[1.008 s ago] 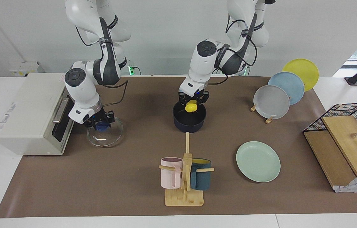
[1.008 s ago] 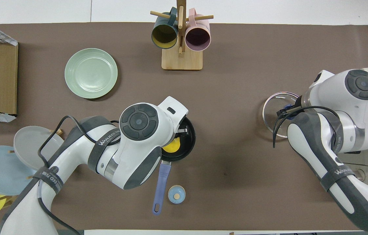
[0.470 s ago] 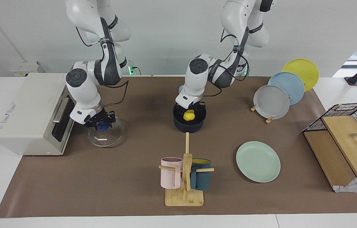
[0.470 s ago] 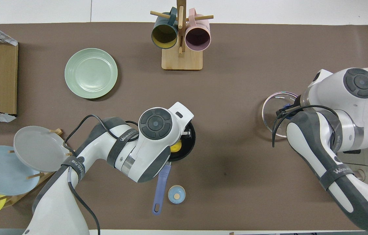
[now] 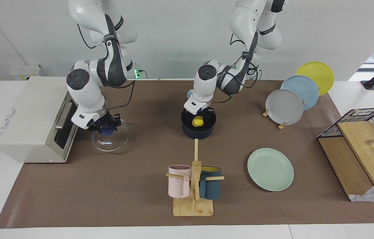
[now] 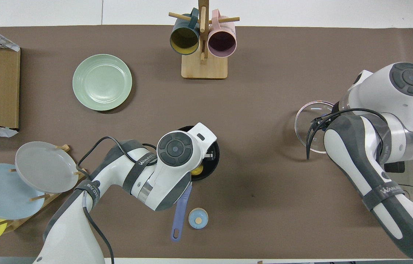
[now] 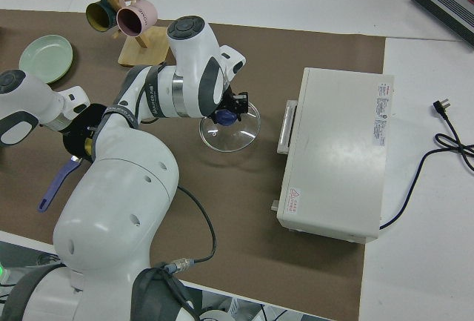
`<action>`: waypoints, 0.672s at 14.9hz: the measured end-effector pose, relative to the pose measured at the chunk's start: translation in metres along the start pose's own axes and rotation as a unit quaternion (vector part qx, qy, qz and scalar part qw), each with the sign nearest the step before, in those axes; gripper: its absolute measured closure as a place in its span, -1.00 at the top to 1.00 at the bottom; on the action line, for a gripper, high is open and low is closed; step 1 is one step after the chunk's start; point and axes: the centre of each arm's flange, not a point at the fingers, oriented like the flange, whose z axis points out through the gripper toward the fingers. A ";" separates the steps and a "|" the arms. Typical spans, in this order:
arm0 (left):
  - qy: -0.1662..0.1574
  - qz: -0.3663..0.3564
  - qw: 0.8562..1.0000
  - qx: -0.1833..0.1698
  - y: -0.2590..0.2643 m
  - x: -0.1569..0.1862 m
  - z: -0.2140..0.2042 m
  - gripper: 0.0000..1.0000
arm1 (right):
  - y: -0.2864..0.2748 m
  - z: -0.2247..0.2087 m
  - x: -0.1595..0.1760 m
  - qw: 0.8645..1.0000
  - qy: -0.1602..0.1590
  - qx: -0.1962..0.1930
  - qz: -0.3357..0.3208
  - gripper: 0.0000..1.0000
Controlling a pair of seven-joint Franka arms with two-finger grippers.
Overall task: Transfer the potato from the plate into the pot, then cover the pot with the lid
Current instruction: 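Release the potato into the pot while the right gripper lifts the lid, then carry the glass lid over the pot while the left gripper withdraws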
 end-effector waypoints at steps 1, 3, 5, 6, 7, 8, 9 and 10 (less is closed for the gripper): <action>0.000 0.000 1.000 0.000 0.000 0.000 0.000 0.30 | -0.002 -0.008 0.000 1.000 -0.002 0.000 -0.001 0.31; 0.000 0.007 1.000 0.000 0.000 0.000 0.000 0.30 | -0.002 -0.028 -0.006 1.000 -0.008 0.001 0.000 0.31; 0.000 0.012 1.000 0.000 0.000 0.000 0.000 0.30 | -0.001 -0.051 -0.016 1.000 -0.011 0.002 0.002 0.31; 0.000 0.013 1.000 0.000 -0.001 0.001 0.000 0.41 | -0.001 -0.064 -0.021 1.000 -0.010 0.002 0.003 0.31; 0.001 0.013 1.000 0.000 -0.002 0.001 0.000 0.59 | -0.001 -0.075 -0.025 1.000 -0.010 0.003 0.003 0.31; 0.002 0.013 1.000 0.000 -0.003 0.003 -0.002 0.85 | -0.001 -0.086 -0.028 1.000 -0.010 0.003 0.003 0.31; 0.004 0.013 1.000 -0.002 -0.001 0.004 -0.007 0.99 | -0.001 -0.097 -0.029 1.000 -0.009 0.002 0.003 0.31; 0.000 0.010 1.000 0.001 -0.003 0.006 -0.016 1.00 | -0.001 -0.107 -0.028 1.000 -0.005 0.002 0.003 0.31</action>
